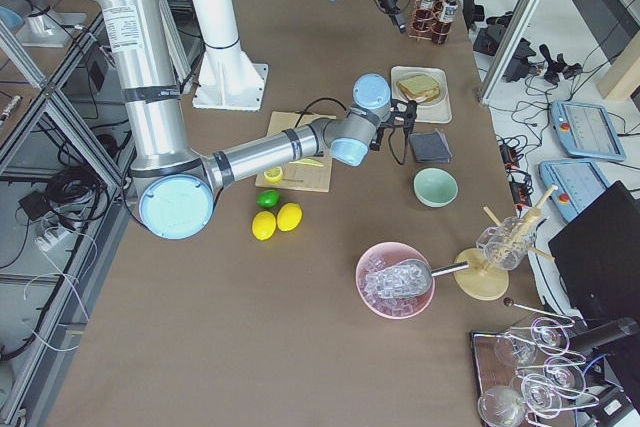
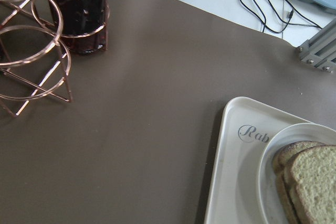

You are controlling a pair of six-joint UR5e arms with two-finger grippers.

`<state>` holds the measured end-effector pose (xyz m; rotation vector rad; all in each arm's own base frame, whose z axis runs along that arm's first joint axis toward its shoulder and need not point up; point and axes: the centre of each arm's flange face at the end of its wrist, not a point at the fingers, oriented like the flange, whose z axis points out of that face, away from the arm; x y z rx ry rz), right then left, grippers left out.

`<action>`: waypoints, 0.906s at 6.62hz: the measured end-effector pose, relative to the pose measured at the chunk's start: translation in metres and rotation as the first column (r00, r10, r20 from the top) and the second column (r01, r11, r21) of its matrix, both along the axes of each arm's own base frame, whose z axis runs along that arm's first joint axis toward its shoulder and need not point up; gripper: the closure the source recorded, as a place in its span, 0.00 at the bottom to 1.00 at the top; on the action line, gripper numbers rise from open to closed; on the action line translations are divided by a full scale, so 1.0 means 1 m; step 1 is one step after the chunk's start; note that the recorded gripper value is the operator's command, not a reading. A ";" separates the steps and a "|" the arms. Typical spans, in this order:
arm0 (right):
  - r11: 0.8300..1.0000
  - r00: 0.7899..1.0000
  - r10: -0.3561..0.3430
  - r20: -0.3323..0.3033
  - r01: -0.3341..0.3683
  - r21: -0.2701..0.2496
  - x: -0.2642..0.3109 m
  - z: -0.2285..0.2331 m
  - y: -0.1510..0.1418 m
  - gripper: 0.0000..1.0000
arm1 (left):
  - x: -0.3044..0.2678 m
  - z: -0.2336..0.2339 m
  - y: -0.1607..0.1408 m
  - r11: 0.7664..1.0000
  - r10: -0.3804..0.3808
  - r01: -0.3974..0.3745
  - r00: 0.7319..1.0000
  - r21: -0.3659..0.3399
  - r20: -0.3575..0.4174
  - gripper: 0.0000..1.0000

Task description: Make sandwich and place on tray

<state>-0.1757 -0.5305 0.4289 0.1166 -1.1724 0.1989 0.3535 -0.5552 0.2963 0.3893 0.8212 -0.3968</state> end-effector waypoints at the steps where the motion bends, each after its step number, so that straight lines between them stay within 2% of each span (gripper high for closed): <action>1: 0.999 0.997 -0.028 -0.075 0.030 0.031 0.025 0.025 -0.004 0.00 | -0.045 0.015 0.007 0.999 0.031 -0.032 0.995 0.015 0.100 0.02; 2: 0.996 0.986 -0.058 -0.156 0.069 0.064 0.053 0.049 -0.007 0.00 | -0.094 0.033 0.004 0.996 0.079 -0.085 0.978 0.023 0.193 0.02; 3: 0.990 0.963 -0.084 -0.256 0.109 0.084 0.082 0.072 -0.011 0.00 | -0.148 0.064 0.000 0.987 0.155 -0.163 0.952 0.009 0.263 0.02; 4: 0.983 0.921 -0.113 -0.373 0.157 0.091 0.103 0.090 -0.015 0.00 | -0.199 0.106 -0.001 0.968 0.246 -0.251 0.918 -0.027 0.309 0.02; 5: 0.972 0.870 -0.154 -0.468 0.218 0.086 0.125 0.108 -0.017 0.00 | -0.243 0.147 -0.004 0.944 0.326 -0.326 0.885 -0.059 0.333 0.02; 6: 0.959 0.832 -0.197 -0.518 0.273 0.074 0.155 0.126 -0.019 0.00 | -0.287 0.182 -0.007 0.915 0.397 -0.396 0.858 -0.073 0.326 0.02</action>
